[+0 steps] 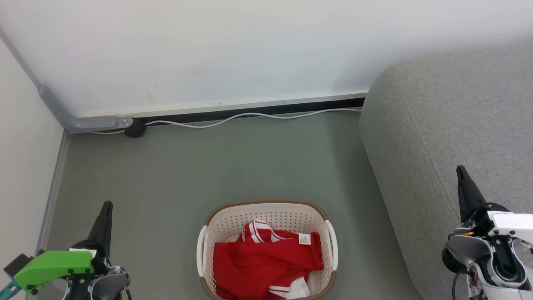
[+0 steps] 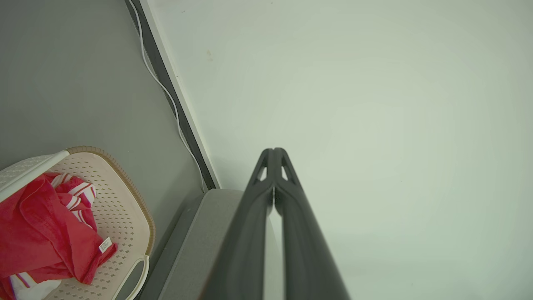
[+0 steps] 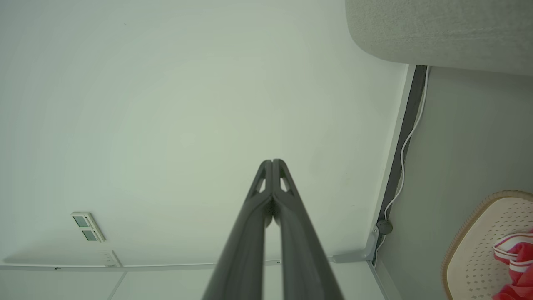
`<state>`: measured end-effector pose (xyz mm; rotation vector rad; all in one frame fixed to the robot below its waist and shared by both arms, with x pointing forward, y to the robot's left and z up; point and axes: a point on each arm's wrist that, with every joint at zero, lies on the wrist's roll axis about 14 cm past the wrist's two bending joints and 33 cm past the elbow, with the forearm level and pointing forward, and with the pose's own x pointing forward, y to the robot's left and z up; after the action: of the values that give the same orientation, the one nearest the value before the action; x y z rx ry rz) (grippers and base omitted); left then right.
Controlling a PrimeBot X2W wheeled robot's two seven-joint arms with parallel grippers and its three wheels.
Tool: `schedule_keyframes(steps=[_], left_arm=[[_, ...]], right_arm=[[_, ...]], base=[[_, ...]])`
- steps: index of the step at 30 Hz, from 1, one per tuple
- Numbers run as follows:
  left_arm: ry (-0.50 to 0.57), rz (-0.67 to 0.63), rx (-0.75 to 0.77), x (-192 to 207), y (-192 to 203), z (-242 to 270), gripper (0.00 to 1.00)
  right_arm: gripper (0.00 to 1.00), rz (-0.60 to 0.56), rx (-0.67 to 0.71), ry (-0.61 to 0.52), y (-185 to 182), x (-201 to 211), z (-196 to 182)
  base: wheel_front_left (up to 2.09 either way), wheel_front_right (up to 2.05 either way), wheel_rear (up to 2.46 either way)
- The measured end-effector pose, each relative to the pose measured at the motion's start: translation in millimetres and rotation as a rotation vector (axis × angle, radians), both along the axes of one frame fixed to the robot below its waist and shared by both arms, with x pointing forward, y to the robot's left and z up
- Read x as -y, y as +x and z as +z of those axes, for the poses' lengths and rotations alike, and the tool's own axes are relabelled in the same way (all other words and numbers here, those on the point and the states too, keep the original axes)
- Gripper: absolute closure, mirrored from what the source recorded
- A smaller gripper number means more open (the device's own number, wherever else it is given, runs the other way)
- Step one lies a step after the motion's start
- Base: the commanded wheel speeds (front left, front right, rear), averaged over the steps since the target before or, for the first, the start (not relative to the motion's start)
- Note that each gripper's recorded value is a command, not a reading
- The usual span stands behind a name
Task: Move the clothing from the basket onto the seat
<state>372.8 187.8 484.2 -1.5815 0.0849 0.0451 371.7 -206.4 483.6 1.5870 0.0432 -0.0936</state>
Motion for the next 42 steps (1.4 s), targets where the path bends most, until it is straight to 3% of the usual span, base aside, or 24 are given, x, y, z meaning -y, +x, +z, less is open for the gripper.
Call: schedule_keyframes(steps=[42], left_arm=[[0.000,0.000,0.000,0.0,0.0,0.0,1.00]], right_arm=[[1.00,0.000,0.000,0.000,0.0,0.0,0.0]], base=[[0.00,0.00,0.00]])
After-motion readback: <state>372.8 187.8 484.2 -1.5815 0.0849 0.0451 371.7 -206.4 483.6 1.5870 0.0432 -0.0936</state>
